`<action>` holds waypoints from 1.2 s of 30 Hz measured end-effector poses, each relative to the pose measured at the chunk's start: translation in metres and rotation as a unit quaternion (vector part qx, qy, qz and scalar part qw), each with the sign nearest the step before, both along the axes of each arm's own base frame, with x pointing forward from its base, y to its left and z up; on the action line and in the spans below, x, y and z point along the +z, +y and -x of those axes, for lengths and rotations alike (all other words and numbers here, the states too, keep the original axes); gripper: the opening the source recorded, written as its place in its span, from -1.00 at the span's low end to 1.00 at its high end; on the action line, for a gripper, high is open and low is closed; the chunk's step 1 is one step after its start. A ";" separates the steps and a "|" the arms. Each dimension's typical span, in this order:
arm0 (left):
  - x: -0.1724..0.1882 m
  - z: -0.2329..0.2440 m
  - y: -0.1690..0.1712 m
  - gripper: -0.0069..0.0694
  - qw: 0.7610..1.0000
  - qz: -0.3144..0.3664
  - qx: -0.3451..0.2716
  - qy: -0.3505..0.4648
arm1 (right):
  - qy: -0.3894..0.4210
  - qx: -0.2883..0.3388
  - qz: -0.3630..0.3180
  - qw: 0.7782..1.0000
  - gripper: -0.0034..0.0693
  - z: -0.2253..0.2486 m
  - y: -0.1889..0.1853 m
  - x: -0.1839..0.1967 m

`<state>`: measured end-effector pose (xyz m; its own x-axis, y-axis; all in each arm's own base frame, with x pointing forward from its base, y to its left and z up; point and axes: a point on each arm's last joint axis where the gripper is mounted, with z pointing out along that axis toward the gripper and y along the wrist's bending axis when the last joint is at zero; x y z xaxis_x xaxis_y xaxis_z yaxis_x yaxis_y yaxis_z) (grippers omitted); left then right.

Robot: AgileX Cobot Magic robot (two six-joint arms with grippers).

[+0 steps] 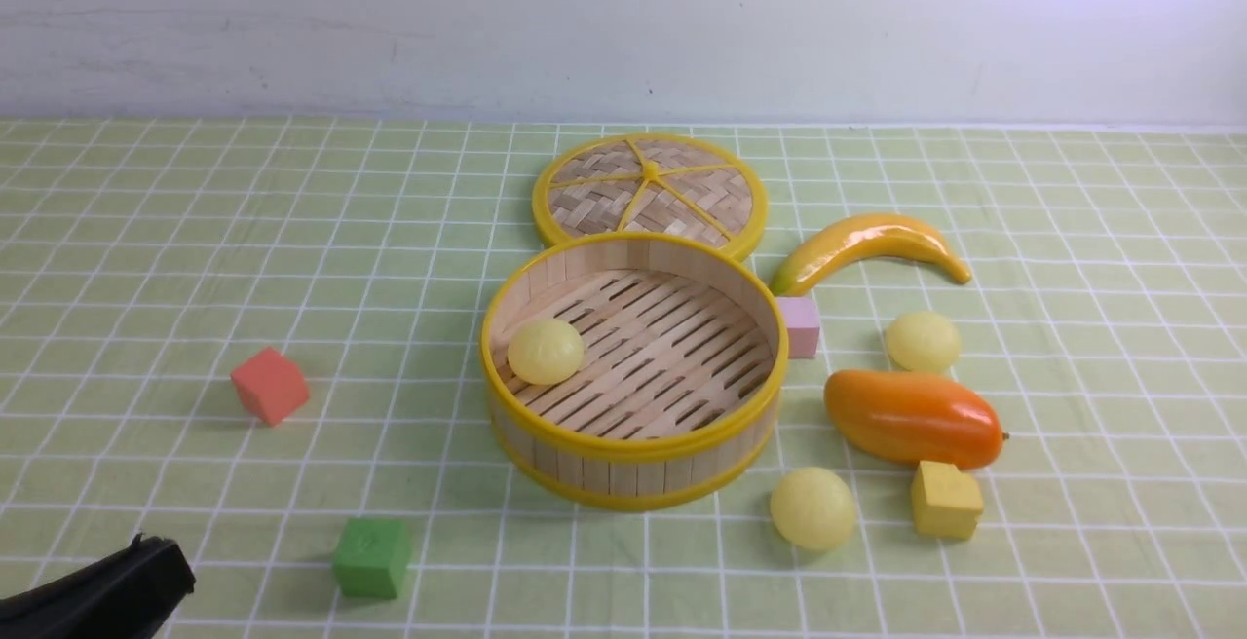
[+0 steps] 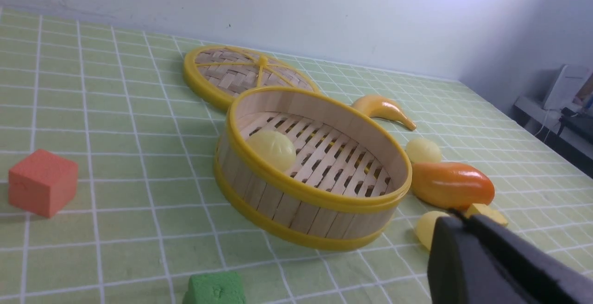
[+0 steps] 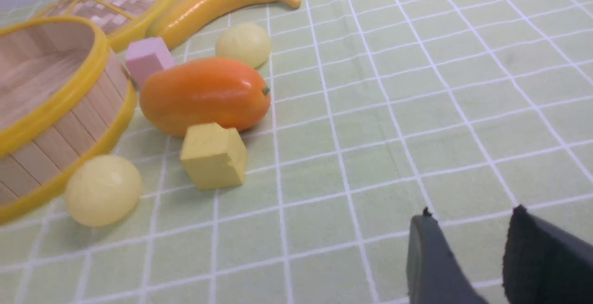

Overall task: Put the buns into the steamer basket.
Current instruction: Use the right arm to grab a steamed stuffed bun

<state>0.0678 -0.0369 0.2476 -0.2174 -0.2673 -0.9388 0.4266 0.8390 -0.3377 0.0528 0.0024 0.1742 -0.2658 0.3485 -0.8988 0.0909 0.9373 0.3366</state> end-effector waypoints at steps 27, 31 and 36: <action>0.000 0.000 0.000 -0.85 1.000 -0.001 -0.001 0.002 | 0.402 0.264 0.007 0.877 -0.25 -0.155 0.055 0.125; 0.000 0.000 0.000 -0.85 1.000 -0.001 -0.001 0.002 | 0.443 0.319 0.050 0.837 -0.25 -0.192 0.094 0.105; 0.000 0.000 0.000 -0.85 1.000 -0.001 -0.001 0.002 | 0.455 0.344 0.109 0.814 -0.25 -0.224 0.139 0.081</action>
<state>0.0677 -0.0370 0.2472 -0.2211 -0.2653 -0.9385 0.4262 0.8392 -0.3377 0.2773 0.1418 0.2551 -0.9210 -0.3057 -0.2413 -0.3624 0.8997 0.2432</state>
